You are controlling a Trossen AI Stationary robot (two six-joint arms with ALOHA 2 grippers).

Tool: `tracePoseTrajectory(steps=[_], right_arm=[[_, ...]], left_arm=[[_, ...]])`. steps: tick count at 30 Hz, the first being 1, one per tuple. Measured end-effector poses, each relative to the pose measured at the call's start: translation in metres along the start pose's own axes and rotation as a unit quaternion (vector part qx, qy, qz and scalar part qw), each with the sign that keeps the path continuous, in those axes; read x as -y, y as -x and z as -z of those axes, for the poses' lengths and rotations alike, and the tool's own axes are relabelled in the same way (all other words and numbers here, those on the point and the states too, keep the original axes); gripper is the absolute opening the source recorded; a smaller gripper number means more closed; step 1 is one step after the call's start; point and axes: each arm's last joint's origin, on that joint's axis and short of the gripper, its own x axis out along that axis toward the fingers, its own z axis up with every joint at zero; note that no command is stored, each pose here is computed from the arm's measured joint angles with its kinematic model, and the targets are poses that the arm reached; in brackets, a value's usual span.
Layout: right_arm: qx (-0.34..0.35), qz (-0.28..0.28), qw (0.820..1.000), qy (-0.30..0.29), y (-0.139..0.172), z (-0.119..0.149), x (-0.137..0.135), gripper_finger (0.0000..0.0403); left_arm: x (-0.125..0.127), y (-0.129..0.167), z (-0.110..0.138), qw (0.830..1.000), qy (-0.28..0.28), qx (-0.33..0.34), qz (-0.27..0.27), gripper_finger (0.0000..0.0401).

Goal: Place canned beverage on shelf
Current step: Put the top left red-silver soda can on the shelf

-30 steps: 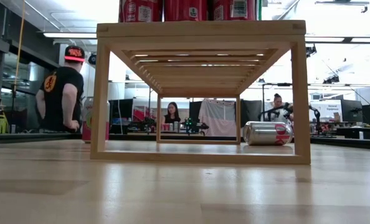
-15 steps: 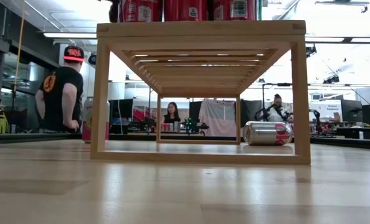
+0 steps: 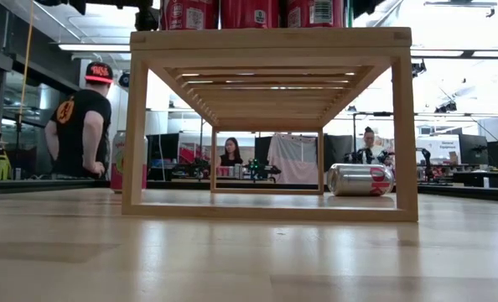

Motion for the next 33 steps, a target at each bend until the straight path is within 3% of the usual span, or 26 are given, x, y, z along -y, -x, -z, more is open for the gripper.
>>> tracePoseTrajectory(steps=[7,17,23,29,33], right_arm=[[-0.004,0.001,1.0,0.0,-0.01,0.015,0.002,0.0284],[-0.005,-0.009,1.0,0.002,-0.012,0.016,0.001,0.0284],[-0.001,-0.012,1.0,0.002,-0.011,0.015,0.001,0.0337],[0.001,-0.013,1.0,-0.002,-0.011,0.014,0.001,0.034],[0.039,-0.015,0.999,-0.006,-0.007,0.006,0.001,0.0339]], left_arm=[[0.0,0.0,0.0,1.0,0.0,0.0,0.0,0.0351],[0.0,0.0,0.0,1.0,-0.001,0.0,-0.001,0.0351],[0.0,0.0,0.0,1.0,-0.001,0.0,-0.001,0.0351],[0.0,0.0,0.0,1.0,-0.001,0.0,-0.002,0.0351],[0.0,0.0,0.0,1.0,-0.001,0.0,-0.002,0.0351]])
